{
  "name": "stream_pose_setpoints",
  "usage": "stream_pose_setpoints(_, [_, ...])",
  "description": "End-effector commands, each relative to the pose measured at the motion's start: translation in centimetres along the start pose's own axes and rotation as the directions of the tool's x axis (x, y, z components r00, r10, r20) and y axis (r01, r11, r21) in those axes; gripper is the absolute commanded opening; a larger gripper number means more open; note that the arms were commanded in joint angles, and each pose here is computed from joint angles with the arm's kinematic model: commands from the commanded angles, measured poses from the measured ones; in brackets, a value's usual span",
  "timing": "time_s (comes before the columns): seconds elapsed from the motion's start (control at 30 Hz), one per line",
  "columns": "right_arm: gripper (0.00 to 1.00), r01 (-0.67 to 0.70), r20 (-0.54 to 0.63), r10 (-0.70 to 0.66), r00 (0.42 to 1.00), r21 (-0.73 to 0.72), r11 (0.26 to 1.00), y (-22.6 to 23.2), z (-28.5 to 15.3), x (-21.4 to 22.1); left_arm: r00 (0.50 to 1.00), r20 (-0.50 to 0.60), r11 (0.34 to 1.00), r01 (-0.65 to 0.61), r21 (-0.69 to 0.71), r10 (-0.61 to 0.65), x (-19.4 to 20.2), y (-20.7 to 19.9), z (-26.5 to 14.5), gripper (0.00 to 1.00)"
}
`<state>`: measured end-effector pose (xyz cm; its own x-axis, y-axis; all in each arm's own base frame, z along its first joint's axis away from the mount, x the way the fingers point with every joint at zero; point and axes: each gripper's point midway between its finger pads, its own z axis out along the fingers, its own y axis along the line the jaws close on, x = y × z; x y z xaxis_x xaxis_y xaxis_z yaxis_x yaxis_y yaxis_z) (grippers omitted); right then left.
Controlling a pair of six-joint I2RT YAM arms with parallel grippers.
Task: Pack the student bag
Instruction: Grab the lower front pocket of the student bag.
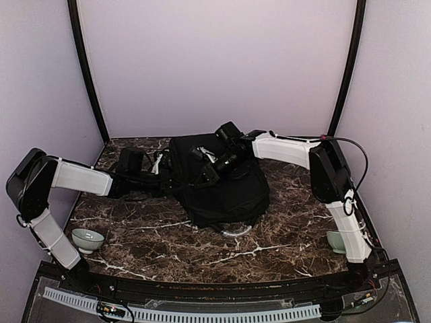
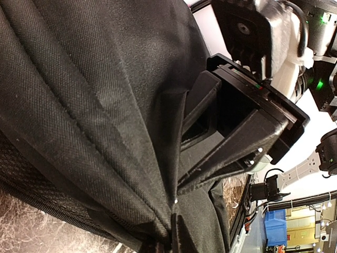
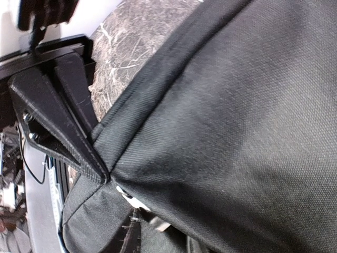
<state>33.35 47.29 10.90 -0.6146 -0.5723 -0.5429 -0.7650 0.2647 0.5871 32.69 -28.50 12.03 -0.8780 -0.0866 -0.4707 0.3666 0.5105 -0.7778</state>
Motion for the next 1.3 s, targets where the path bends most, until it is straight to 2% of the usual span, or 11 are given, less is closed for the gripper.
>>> stream_pose_setpoints(0.0, [0.23, 0.054, 0.029, -0.052, 0.998, -0.078, 0.996, 1.5, 1.6, -0.9, 0.994, 0.016, 0.987, -0.106, 0.125, 0.104, -1.4, -3.8, -0.4, 0.0])
stream_pose_setpoints(0.27, [0.04, 0.103, 0.067, -0.094, 0.993, -0.151, 0.983, 4.0, -0.2, -1.7, 0.996, 0.011, 0.99, -0.093, 0.105, 0.092, -1.3, -3.4, -0.3, 0.0])
stream_pose_setpoints(0.37, [0.03, 0.105, 0.074, -0.095, 0.993, -0.155, 0.982, 4.3, -0.6, -1.7, 0.995, 0.008, 0.99, -0.096, 0.1, 0.096, -1.2, -3.4, -0.3, 0.0])
stream_pose_setpoints(0.43, [0.06, 0.095, 0.075, -0.083, 0.994, -0.165, 0.982, 4.5, -0.6, -1.6, 0.995, 0.007, 0.99, -0.095, 0.1, 0.095, -1.2, -3.4, -0.4, 0.0])
stream_pose_setpoints(0.6, [0.33, 0.044, 0.067, -0.032, 0.997, -0.171, 0.984, 4.0, 0.2, -1.6, 0.996, 0.007, 0.991, -0.092, 0.1, 0.091, -1.2, -3.3, -0.3, 0.0])
stream_pose_setpoints(0.87, [0.41, -0.052, 0.088, 0.069, 0.994, -0.183, 0.982, 2.9, 1.1, -3.0, 0.996, 0.004, 0.991, -0.087, 0.098, 0.087, -1.2, -3.2, -0.2, 0.0])
stream_pose_setpoints(1.0, [0.43, -0.118, 0.09, 0.13, 0.987, -0.136, 0.984, 1.6, 1.2, -2.4, 0.996, 0.006, 0.991, -0.091, 0.099, 0.091, -1.2, -3.3, -0.3, 0.0])
stream_pose_setpoints(1.07, [0.39, -0.13, 0.096, 0.148, 0.984, -0.171, 0.977, 1.8, 1.0, -2.4, 0.996, 0.005, 0.991, -0.091, 0.099, 0.091, -1.2, -3.3, -0.2, 0.0])
stream_pose_setpoints(1.2, [0.21, -0.122, 0.098, 0.147, 0.984, -0.226, 0.967, 2.4, 0.8, -2.4, 0.996, 0.001, 0.992, -0.085, 0.097, 0.085, -1.1, -3.0, 0.0, 0.0])
stream_pose_setpoints(1.27, [0.16, -0.118, 0.103, 0.146, 0.984, -0.242, 0.963, 2.6, 0.7, -2.6, 0.996, 0.0, 0.992, -0.084, 0.096, 0.084, -1.1, -3.0, 0.0, 0.0])
